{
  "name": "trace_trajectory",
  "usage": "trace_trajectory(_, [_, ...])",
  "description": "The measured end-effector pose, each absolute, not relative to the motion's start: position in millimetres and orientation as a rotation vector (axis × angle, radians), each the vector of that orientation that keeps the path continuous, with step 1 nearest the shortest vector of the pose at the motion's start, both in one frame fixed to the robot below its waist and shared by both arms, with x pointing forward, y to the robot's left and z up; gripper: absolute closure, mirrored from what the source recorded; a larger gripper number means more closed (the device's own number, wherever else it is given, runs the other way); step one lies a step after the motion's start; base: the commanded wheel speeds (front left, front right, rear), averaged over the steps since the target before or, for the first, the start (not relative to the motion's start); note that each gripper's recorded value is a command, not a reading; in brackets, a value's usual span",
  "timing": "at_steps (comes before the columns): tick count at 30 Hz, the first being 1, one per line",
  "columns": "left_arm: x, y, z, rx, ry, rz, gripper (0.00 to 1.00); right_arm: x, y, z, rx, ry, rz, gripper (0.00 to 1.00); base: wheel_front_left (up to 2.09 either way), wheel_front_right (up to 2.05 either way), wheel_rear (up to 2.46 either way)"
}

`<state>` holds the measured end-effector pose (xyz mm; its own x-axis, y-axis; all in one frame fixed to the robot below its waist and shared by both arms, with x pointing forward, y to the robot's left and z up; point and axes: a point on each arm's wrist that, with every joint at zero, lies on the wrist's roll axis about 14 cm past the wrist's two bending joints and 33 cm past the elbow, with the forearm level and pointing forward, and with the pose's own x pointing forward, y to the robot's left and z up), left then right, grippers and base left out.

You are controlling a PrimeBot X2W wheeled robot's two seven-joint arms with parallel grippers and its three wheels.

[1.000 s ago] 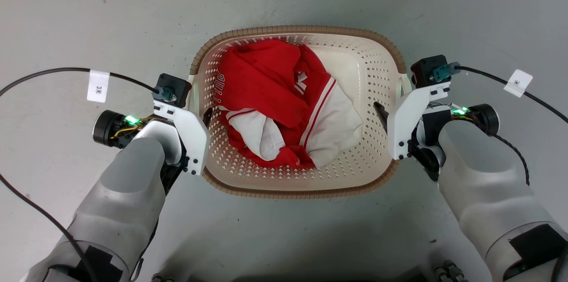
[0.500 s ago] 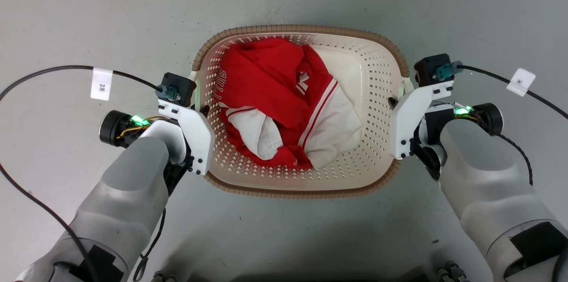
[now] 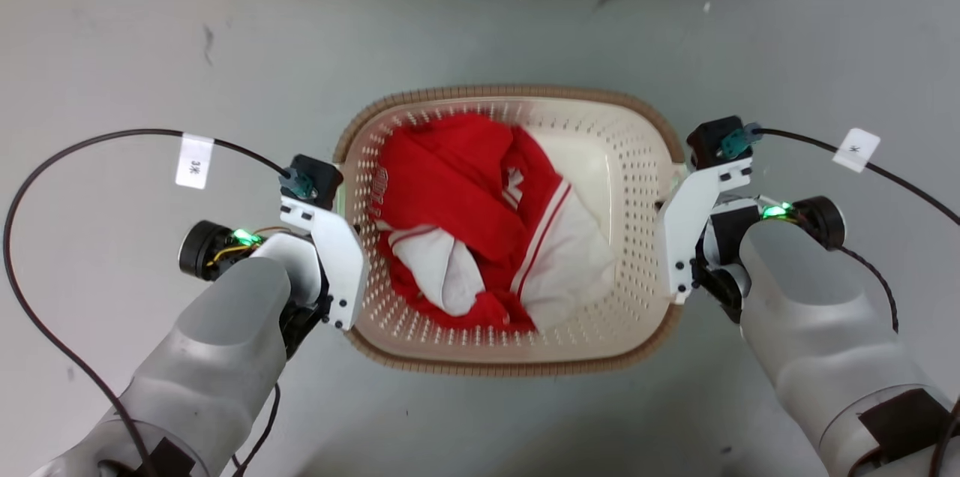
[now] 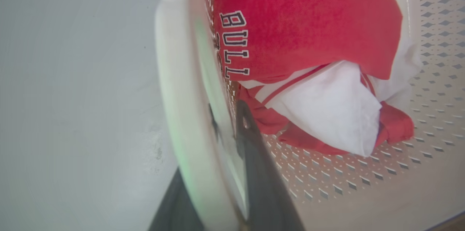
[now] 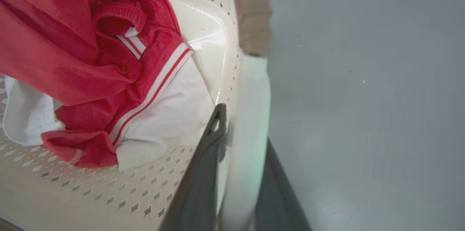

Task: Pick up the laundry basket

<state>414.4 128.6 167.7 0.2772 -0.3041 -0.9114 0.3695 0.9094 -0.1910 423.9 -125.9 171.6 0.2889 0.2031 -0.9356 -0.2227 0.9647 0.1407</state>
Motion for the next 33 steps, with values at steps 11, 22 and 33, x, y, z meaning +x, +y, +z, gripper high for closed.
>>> trace_trajectory(11, [399,123,255,0.110,1.202,-0.520,1.00,403,-134,252,-0.115,1.345,0.282,1.00,0.00,0.00,0.00])
trace_trajectory(22, [376,135,346,0.161,1.192,-0.525,1.00,389,-127,339,-0.133,1.278,0.281,1.00,0.00,0.00,0.00])
trace_trajectory(33, [345,144,386,0.211,1.208,-0.521,1.00,358,-117,379,-0.106,1.278,0.304,1.00,0.00,0.00,0.00])
